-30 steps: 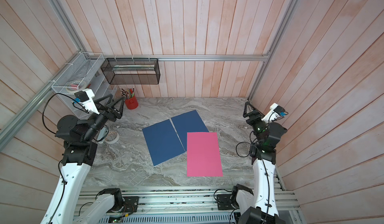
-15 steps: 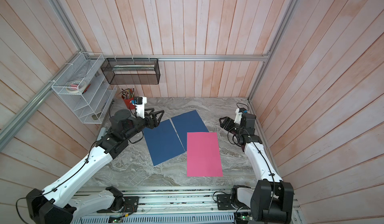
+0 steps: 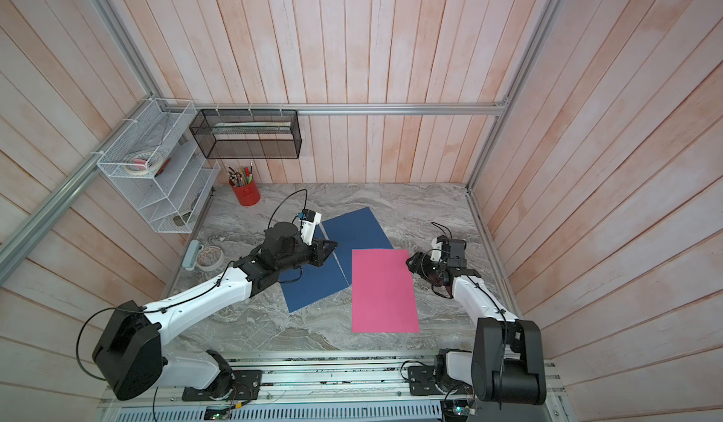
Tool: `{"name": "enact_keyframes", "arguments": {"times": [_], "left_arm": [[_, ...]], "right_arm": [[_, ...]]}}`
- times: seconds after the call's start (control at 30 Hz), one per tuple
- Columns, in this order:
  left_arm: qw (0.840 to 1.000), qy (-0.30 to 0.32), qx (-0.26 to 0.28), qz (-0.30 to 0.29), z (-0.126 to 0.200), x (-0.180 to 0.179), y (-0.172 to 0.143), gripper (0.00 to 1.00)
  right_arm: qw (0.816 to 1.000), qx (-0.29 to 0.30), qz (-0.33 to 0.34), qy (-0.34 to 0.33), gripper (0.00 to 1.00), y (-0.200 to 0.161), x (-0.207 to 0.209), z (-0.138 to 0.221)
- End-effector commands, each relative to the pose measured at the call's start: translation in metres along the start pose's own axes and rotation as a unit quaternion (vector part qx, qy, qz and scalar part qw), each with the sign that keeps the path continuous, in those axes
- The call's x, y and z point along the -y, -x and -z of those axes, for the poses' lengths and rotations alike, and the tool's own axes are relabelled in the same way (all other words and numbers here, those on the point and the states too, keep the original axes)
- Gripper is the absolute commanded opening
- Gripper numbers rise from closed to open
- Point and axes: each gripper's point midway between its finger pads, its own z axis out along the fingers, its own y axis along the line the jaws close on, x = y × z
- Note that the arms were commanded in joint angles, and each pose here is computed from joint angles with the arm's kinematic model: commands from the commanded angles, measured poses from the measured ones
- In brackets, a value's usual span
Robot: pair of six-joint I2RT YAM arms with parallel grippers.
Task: Fold the rectangular paper in half along the long edge
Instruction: Pick up the paper from the center of the board.
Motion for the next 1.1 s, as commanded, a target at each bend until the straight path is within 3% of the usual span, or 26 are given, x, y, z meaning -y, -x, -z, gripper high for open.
{"name": "enact_keyframes", "arguments": {"times": [0.0,0.27,0.5,1.07], "left_arm": [[0.998,-0.043,-0.027,0.025,-0.019,0.011,-0.009,0.03],[0.991,-0.080,-0.087,0.055,-0.059,0.019,-0.042,0.00],[0.987,-0.059,-0.135,0.058,-0.089,0.013,-0.064,0.00],[0.975,-0.037,-0.201,0.086,-0.132,-0.008,-0.103,0.00]], "right_arm": [[1.000,-0.014,-0.001,0.002,0.70,-0.010,0.006,-0.011],[0.999,-0.046,-0.007,-0.014,0.68,-0.028,0.022,-0.026],[0.999,-0.035,-0.004,-0.024,0.68,-0.028,0.028,-0.027],[0.996,-0.088,-0.017,0.008,0.67,-0.059,0.028,-0.039]]}}
